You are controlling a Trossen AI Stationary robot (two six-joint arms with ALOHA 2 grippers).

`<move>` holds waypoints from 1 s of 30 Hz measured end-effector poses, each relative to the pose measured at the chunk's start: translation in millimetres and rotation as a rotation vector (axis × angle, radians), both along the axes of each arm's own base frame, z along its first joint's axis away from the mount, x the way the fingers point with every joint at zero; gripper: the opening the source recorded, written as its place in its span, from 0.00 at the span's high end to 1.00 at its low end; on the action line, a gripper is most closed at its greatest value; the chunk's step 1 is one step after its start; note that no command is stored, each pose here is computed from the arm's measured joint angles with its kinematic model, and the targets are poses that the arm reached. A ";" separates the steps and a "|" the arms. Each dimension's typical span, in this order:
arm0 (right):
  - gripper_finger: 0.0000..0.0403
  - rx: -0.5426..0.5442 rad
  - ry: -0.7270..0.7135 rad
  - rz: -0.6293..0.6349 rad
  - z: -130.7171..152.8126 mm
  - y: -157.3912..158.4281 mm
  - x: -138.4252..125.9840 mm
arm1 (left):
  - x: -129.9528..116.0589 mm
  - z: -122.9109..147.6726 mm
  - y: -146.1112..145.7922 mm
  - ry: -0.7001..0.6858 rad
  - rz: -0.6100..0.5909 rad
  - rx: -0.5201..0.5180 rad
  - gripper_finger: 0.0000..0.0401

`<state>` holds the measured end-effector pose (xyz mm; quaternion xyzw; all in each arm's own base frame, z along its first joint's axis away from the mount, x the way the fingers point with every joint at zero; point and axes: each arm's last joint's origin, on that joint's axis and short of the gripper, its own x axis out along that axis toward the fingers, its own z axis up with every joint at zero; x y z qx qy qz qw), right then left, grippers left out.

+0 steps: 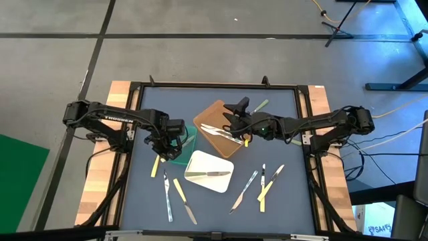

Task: Sort silverware by color (type)
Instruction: Put the yellow table knife into the green bin, then put the green table knife into the white bin

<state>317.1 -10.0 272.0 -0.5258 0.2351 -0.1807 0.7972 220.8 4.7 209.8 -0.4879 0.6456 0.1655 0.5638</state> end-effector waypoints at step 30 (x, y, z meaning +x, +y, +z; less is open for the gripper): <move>0.51 -0.036 0.015 -0.218 15.0 -31.9 -19.5 | -19.1 39.2 11.2 -0.255 0.091 0.137 0.67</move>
